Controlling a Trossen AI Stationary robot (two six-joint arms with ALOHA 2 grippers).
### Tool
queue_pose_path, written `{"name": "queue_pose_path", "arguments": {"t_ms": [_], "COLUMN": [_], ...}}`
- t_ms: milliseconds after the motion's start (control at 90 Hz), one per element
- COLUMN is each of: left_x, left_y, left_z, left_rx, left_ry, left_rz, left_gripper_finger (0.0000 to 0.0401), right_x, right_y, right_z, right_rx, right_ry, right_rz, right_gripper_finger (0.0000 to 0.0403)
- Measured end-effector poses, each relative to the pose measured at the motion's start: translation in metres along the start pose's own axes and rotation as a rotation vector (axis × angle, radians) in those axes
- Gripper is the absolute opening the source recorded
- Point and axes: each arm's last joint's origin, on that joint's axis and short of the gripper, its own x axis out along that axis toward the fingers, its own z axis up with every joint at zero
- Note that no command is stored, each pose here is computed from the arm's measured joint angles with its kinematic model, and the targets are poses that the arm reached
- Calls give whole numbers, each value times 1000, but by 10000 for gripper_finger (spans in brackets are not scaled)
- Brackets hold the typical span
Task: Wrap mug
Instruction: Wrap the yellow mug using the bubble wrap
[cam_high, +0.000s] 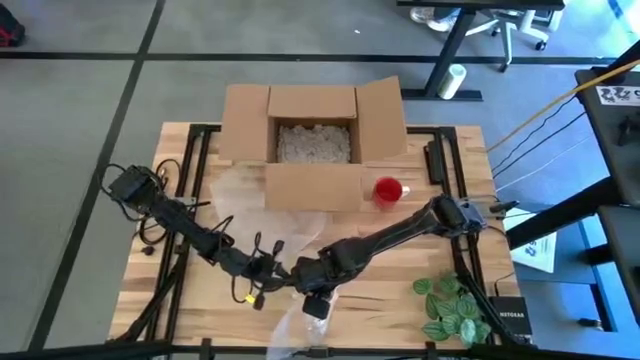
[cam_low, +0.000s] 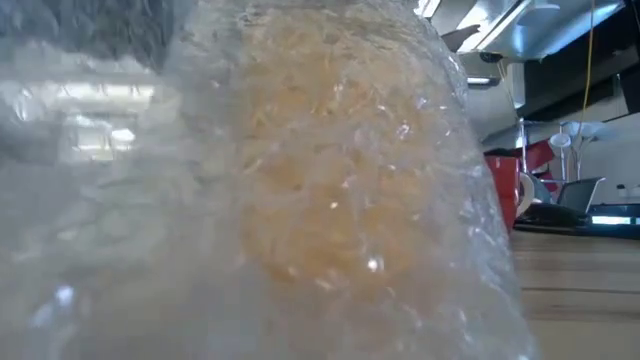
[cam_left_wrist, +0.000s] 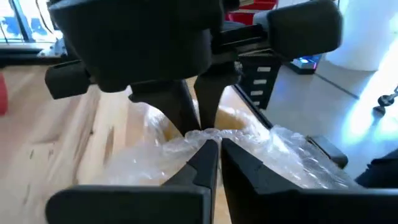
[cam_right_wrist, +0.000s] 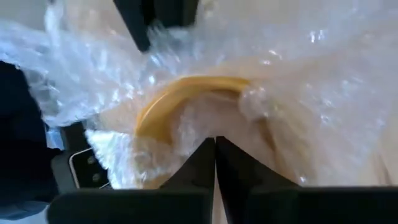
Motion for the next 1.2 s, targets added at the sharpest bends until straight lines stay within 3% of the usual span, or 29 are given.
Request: {"name": "queue_pose_path", "arguments": {"t_ms": [556, 833, 1022, 1200], "left_x": [16, 33, 46, 51], "left_y": [4, -1, -4, -6], "left_z": [25, 8, 1, 4], "left_rx": [13, -43, -62, -57], "left_ry": [-64, -4, 20, 9], "left_rz": [-46, -83, -82, -87], "left_gripper_finger": [0, 0, 0, 0], "right_x": [-50, -54, -51, -50], "right_y": [-5, -3, 2, 3], "right_z": [-16, -7, 5, 9], "right_rx": [68, 29, -28, -30], "right_ry": [-27, -193, -277, -271], "right_rz": [-132, -211, -150, -91], "right_gripper_finger": [0, 0, 0, 0]}}
